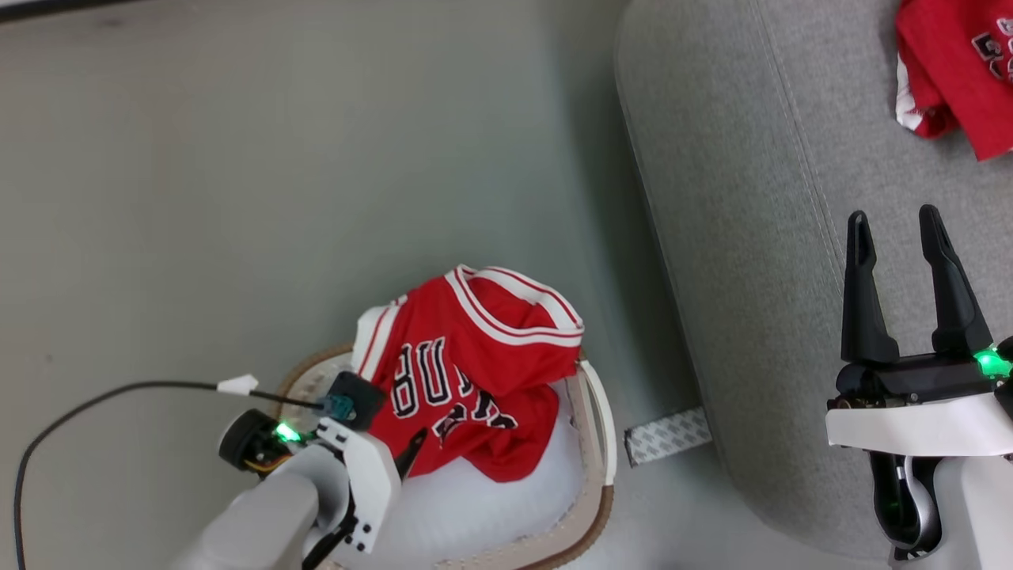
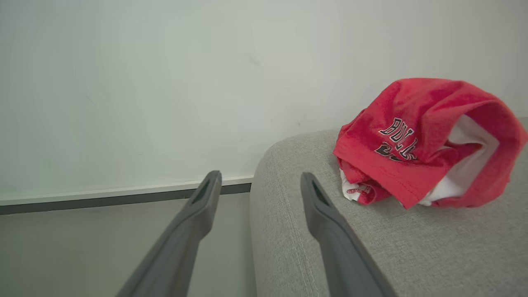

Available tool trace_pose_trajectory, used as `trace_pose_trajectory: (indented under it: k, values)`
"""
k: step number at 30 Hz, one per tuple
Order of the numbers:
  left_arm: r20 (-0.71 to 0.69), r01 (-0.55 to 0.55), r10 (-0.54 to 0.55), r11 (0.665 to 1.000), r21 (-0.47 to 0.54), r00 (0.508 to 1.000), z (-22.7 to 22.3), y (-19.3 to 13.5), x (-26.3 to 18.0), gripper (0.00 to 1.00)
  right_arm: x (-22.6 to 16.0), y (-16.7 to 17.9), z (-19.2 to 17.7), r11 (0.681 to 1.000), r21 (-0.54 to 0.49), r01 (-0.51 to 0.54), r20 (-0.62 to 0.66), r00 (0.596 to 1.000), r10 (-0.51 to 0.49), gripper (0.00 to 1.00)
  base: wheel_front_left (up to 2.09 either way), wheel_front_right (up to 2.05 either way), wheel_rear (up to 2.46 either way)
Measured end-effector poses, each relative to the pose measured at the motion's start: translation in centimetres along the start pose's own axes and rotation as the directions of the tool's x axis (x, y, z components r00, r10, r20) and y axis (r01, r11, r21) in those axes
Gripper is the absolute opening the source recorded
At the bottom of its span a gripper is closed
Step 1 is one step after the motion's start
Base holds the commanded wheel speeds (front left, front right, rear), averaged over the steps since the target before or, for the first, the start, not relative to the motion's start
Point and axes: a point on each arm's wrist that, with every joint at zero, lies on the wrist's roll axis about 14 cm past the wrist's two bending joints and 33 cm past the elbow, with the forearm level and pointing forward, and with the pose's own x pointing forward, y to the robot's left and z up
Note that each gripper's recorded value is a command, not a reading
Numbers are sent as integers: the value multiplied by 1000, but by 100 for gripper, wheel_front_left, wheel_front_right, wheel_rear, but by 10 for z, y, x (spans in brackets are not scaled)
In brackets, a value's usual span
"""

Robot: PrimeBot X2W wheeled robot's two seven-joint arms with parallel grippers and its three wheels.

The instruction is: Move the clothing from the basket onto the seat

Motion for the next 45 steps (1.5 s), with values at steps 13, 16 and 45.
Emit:
trace_pose_trajectory:
  k: [13,16,45]
  values:
    - [-133,106,-102,994,28,986,-27,1,57,100,8,-10,-37,1000,15,28,-86,996,-26,100,0,0,0]
    - [-162,127,-121,991,27,979,-34,1,69,100,6,-16,-46,999,10,44,-113,993,-43,100,0,0,0]
    - [-53,171,-175,983,-67,983,-15,-13,100,0,5,-25,-62,998,8,70,-156,985,-68,100,0,0,0]
